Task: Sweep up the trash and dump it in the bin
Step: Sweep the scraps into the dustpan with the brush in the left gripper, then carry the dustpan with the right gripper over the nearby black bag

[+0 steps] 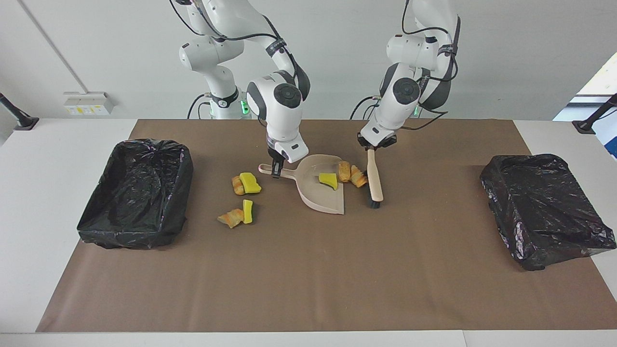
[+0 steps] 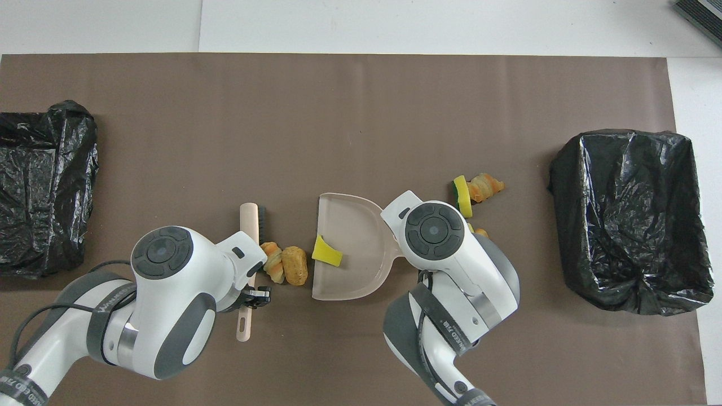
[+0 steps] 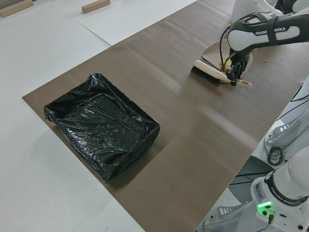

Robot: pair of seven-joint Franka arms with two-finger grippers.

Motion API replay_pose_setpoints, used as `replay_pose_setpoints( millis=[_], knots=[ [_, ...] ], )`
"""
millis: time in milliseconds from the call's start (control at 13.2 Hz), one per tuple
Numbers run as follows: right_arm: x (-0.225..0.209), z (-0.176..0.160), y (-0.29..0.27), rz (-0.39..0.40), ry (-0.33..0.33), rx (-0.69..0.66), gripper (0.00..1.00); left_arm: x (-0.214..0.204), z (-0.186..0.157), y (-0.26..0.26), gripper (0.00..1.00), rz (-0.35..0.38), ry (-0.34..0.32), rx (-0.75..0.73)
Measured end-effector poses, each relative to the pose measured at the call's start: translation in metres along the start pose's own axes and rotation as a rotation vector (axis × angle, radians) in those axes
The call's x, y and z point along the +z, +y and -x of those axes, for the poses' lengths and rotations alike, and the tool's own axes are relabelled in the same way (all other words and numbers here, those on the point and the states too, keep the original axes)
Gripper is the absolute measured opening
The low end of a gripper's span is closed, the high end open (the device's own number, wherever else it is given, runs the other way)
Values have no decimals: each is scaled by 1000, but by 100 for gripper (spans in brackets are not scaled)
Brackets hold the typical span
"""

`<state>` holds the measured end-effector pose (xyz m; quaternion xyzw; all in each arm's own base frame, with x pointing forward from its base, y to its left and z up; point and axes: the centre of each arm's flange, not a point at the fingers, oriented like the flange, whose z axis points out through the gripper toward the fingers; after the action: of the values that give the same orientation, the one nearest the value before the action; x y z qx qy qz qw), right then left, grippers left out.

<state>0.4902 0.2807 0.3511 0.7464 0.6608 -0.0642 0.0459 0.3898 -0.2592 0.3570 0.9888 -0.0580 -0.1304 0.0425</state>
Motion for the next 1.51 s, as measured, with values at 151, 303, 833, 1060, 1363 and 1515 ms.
replay_pose_setpoints(
  millis=[151, 303, 833, 1060, 1363, 1515],
  knots=[
    [0, 0, 0, 0, 0, 0, 33, 1, 8, 24, 26, 21, -4, 33],
    [0, 0, 0, 0, 0, 0, 33, -4, 14, 45, 26, 57, -4, 52],
    [0, 0, 0, 0, 0, 0, 33, -32, 14, 75, 26, 75, -54, 32],
    [0, 0, 0, 0, 0, 2, 33, -44, 33, 76, 26, 5, -99, -26],
    [-15, 13, 11, 15, 14, 47, 33, -44, 69, 93, 26, -105, -85, -88],
    [-34, 35, 24, 12, 14, 86, 33, -37, 89, 102, 26, -144, -69, -106]
  ],
)
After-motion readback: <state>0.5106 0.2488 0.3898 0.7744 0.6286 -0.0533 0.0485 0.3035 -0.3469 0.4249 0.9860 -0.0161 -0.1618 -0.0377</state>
